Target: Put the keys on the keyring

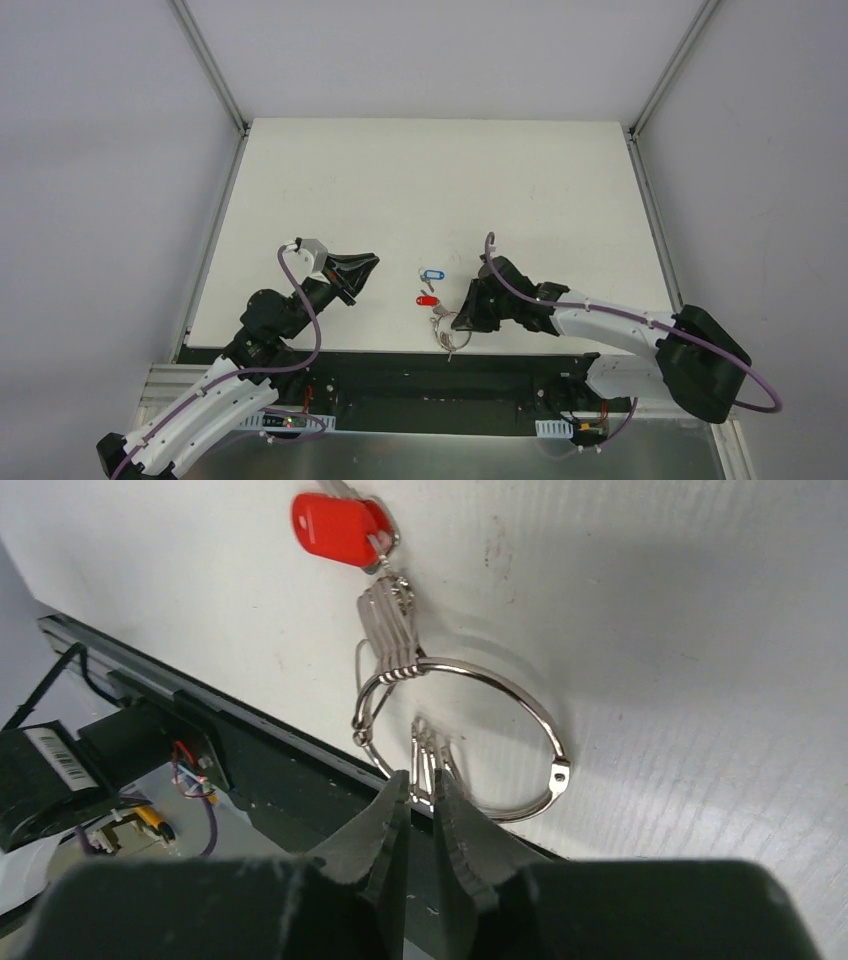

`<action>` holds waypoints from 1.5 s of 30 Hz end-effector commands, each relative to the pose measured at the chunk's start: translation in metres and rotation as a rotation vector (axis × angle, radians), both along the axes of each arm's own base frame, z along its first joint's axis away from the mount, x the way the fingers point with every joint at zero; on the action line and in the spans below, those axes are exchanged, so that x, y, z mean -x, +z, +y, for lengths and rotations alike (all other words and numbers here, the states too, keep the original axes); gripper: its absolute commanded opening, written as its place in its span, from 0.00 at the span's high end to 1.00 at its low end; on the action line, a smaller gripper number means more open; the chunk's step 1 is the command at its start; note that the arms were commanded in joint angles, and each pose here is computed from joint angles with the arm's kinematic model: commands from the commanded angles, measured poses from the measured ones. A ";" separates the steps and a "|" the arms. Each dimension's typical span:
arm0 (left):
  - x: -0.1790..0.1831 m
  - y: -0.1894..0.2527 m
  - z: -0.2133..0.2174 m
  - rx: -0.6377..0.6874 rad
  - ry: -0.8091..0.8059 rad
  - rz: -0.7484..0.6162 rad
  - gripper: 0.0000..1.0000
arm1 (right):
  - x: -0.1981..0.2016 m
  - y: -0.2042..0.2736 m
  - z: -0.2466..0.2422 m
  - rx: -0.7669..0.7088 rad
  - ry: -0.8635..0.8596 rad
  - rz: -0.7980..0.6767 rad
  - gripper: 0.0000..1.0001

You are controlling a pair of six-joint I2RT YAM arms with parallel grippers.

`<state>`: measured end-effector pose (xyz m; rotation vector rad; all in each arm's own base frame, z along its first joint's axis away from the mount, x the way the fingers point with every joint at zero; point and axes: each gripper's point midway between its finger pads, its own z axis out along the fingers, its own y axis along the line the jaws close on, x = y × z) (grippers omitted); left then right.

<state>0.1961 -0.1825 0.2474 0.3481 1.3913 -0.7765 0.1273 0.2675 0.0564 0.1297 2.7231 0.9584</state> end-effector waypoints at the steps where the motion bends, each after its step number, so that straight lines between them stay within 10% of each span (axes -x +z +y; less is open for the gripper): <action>1: 0.000 0.013 0.002 0.040 0.006 -0.017 0.88 | -0.002 -0.010 -0.001 0.107 0.006 0.022 0.84; 10: -0.001 0.012 0.004 0.035 0.019 -0.012 0.87 | -0.050 -0.021 -0.064 0.528 -0.148 -0.078 0.66; 21: -0.001 0.012 0.007 0.034 0.033 -0.008 0.87 | -0.143 -0.008 -0.048 0.561 -0.178 -0.101 0.65; 45: -0.004 0.011 0.010 0.071 0.060 0.022 0.85 | -0.038 0.003 0.016 0.408 0.267 -0.151 0.65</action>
